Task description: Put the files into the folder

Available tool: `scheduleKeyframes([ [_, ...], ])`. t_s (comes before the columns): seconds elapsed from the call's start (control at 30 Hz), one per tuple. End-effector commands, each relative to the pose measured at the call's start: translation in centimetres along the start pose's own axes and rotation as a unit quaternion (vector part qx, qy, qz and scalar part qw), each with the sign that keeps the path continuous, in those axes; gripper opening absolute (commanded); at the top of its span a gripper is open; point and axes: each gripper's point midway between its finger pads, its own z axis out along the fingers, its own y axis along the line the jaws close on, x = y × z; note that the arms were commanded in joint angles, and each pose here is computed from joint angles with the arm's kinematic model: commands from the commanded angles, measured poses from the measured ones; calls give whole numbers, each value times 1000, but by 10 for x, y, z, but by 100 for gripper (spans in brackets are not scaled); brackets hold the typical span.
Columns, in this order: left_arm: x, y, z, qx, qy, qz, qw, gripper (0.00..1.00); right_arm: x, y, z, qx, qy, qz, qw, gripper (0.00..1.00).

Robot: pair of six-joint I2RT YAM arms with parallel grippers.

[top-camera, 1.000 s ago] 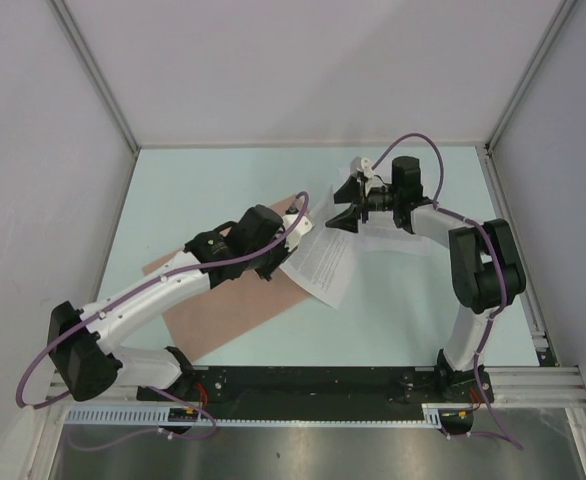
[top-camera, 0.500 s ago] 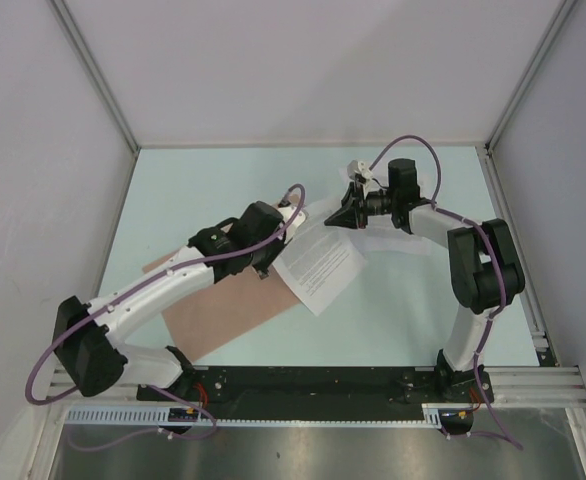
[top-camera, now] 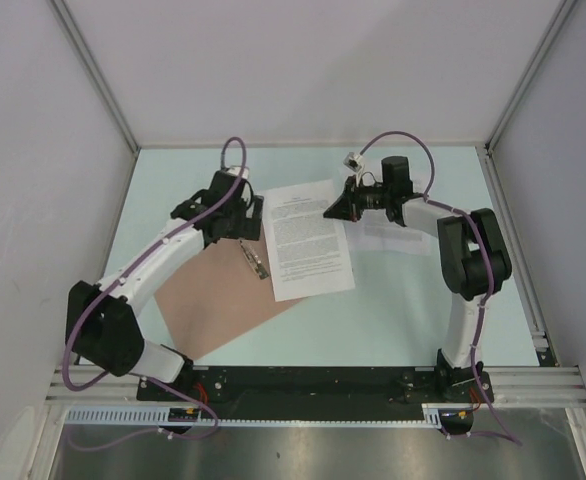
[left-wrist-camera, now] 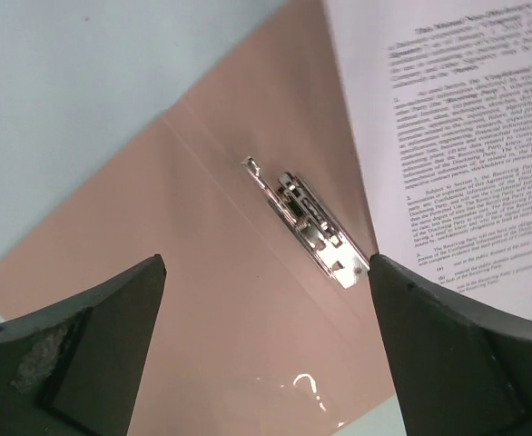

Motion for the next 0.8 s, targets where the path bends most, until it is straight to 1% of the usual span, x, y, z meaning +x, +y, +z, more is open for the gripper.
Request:
scheduleKeyframes([
  [0.0,-4,14,0,33,-20,-136,990,99,11,-13,14,18,30,81,996,0],
  [0.07,-6,19,3,52,-25,-163,985,96,18,-16,19,4,38,98,994,0],
  [0.17,-1,16,8,72,-10,-178,981,94,27,-22,24,-10,49,116,992,0],
  [0.27,2,18,14,70,-6,-187,980,94,37,-19,27,-30,71,129,989,0],
  [0.33,8,12,18,91,4,-197,976,94,35,-22,33,-42,79,125,988,0],
  [0.37,10,10,23,95,8,-200,975,94,43,-19,33,-49,97,132,985,0],
  [0.43,14,7,29,104,19,-204,973,94,43,-25,40,-58,111,122,985,0],
  [0.53,21,6,40,101,35,-207,973,94,46,-27,44,-63,129,117,983,0],
  [0.77,29,8,51,88,45,-213,972,94,38,-34,65,-73,133,109,982,0],
])
